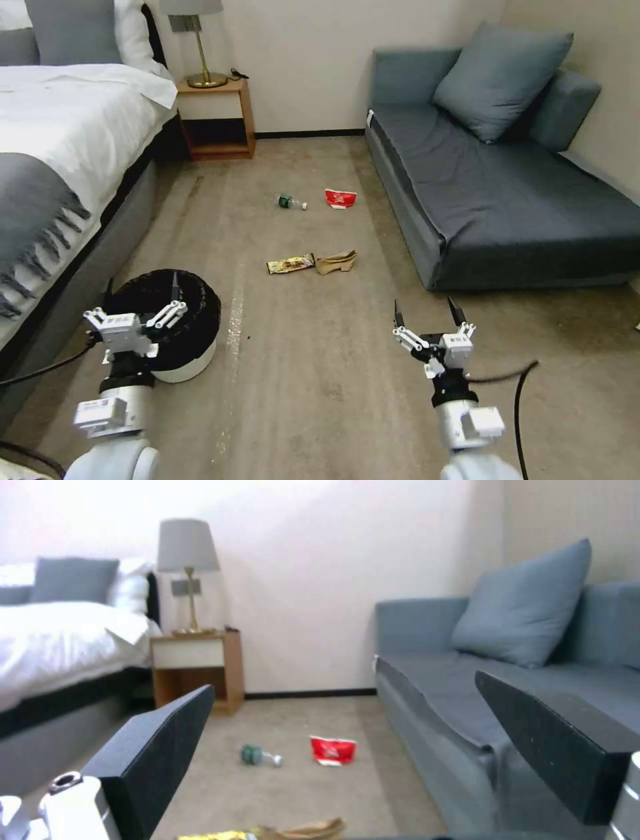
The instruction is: Pick up the trash bin, then pick up the garbage on the floor and place it into the trash bin.
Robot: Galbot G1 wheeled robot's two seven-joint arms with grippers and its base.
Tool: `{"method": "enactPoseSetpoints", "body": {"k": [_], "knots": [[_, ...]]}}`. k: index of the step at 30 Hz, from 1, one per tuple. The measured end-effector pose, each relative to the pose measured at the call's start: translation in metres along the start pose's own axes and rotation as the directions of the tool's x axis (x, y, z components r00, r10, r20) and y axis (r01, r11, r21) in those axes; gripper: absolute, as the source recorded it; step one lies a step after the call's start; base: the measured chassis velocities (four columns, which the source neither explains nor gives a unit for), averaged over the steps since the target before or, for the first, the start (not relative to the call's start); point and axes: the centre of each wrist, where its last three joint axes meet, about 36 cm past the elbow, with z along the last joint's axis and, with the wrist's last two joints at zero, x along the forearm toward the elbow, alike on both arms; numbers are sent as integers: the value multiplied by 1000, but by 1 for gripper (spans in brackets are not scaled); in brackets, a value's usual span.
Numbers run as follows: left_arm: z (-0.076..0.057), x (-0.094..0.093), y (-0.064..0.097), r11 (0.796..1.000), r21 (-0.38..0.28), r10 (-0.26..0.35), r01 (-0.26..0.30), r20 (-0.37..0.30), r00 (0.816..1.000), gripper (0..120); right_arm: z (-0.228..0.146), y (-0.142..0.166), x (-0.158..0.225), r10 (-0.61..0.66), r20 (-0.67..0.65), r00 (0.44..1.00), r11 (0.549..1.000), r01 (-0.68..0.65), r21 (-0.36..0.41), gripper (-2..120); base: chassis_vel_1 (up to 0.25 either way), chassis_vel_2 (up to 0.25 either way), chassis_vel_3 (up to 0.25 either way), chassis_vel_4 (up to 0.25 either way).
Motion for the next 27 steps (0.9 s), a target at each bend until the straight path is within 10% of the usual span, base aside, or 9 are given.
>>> {"method": "enactPoseSetpoints", "body": {"k": [18,24,27], "knots": [[12,-12,22,999,46,-10,16,-127,992,100,0,0,-3,18,-47,999,1000,-19,-22,100,0,0,0,0],[15,-29,45,992,125,52,-19,-268,962,100,3,-4,-5,38,-63,997,999,-39,-22,100,0,0,0,0],[26,-47,75,987,139,123,-76,-379,917,100,6,-4,-7,42,-70,997,999,-45,-28,100,0,0,0,0]]}}
